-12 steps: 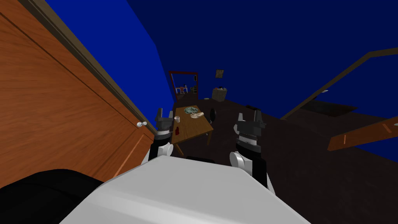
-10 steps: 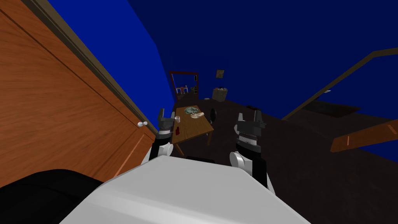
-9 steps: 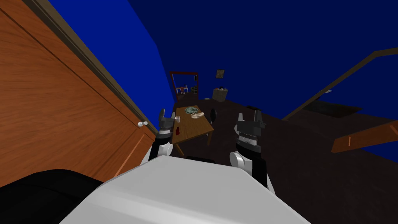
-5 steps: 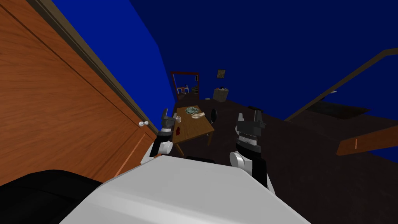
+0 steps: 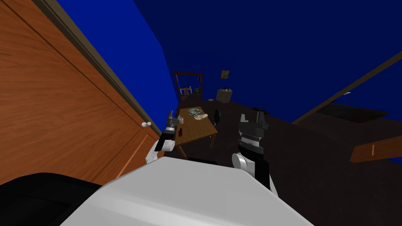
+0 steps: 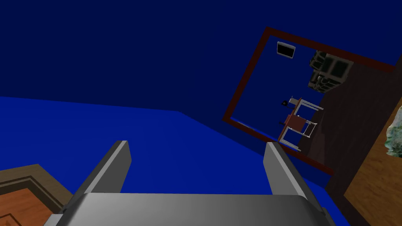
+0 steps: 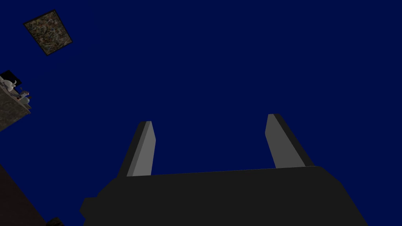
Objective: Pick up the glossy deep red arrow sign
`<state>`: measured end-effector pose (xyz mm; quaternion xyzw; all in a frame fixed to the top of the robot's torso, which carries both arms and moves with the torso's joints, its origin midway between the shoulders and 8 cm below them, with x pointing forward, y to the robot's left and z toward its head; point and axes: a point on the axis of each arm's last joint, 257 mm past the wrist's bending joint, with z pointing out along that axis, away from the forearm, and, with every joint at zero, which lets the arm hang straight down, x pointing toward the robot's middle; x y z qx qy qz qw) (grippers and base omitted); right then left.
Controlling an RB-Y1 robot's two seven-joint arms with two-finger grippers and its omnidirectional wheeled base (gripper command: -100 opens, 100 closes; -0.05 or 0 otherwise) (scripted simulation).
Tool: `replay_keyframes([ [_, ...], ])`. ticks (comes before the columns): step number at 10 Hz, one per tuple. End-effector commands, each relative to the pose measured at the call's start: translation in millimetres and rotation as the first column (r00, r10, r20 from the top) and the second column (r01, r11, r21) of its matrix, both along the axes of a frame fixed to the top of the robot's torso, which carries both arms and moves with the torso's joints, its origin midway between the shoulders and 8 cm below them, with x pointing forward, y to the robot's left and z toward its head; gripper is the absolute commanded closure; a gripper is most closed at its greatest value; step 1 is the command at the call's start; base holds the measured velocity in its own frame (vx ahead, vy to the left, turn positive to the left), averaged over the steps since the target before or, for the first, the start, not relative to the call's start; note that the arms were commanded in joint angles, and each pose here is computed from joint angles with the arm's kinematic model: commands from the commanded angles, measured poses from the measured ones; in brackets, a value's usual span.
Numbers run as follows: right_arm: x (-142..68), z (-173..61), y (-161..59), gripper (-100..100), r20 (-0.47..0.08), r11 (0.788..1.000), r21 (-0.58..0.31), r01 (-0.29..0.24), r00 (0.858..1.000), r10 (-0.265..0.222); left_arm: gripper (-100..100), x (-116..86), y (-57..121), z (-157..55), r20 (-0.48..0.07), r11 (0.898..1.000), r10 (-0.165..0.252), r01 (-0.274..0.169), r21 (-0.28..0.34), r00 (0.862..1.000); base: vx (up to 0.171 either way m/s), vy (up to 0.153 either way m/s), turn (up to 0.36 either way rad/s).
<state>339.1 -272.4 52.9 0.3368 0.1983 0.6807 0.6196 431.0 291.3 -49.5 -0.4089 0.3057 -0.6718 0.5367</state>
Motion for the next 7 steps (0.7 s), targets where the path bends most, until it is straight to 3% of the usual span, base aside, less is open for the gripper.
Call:
replay_keyframes([
  [1,0.0,0.0,0.0,0,0.0,1.0,0.0,0.0,1.0,0.0,-100,14.7,7.7,-16.6,-0.057,0.999,-0.008,0.006,-0.042,0.998,0.025,0.003,0.075],
  [4,0.0,0.0,0.0,0,0.0,1.0,0.0,0.0,1.0,0.0,-100,26.7,14.3,-32.0,-0.112,0.996,-0.017,0.007,-0.088,0.994,0.019,0.002,0.031],
  [5,0.0,0.0,0.0,0,0.0,1.0,0.0,0.0,1.0,0.0,-100,37.0,20.6,-44.4,-0.153,0.992,-0.024,0.004,-0.127,0.988,0.018,-0.001,0.042],
  [6,0.0,0.0,0.0,0,0.0,1.0,0.0,0.0,1.0,0.0,-100,37.2,20.7,-45.1,-0.156,0.992,-0.023,0.003,-0.127,0.988,0.015,-0.002,0.027],
  [7,0.0,0.0,0.0,0,0.0,1.0,0.0,0.0,1.0,0.0,-100,46.7,27.0,-56.2,-0.19,0.986,-0.03,-0.002,-0.167,0.981,0.019,0.0,0.043],
])
